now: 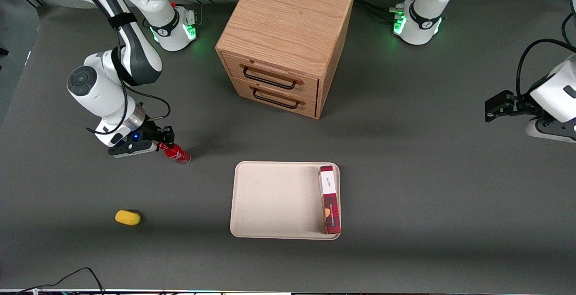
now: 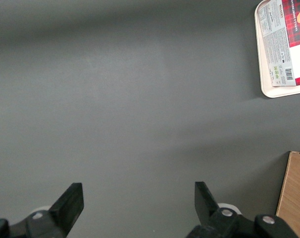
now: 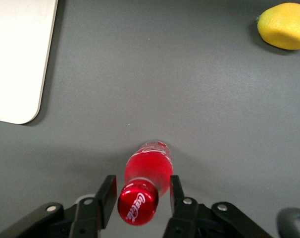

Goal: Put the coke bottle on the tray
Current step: 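Close the right gripper around the bottle's cap end, then lift the bottle and pull it back toward the right arm's base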

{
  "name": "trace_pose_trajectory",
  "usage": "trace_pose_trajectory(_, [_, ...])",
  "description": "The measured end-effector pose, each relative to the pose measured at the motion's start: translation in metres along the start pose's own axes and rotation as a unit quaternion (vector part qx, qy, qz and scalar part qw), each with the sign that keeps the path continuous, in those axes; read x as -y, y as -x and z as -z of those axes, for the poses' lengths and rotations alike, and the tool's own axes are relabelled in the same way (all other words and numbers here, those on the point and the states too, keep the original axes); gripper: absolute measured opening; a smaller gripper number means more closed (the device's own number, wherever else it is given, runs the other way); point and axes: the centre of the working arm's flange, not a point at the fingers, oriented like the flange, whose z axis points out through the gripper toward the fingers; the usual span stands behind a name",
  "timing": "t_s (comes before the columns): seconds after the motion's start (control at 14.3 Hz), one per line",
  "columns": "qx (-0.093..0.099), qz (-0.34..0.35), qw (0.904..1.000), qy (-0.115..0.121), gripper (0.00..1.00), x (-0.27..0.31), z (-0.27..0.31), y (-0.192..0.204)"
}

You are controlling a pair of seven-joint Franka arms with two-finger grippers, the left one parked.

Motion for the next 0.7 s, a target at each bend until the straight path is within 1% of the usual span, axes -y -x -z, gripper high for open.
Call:
trace_pose_trajectory(0.07, [0.0, 0.0, 1.0, 0.0, 0.37, 0.0, 0.0, 0.0])
trace_pose_trajectory(0.14, [-0.002, 0.001, 1.0, 0.001, 0.31, 0.0, 0.001, -0.001])
trace_pose_trajectory(0.35, [0.0, 0.003, 1.0, 0.002, 0.31, 0.002, 0.003, -0.001])
trace_pose_trajectory(0.42, [0.006, 0.004, 1.0, 0.003, 0.31, 0.003, 0.009, -0.003])
trace_pose_trajectory(0.56, [0.029, 0.005, 0.9995, 0.01, 0.31, 0.004, 0.037, -0.012])
trace_pose_trajectory(0.7, [0.057, 0.004, 0.9982, 0.021, 0.31, 0.005, 0.088, -0.024])
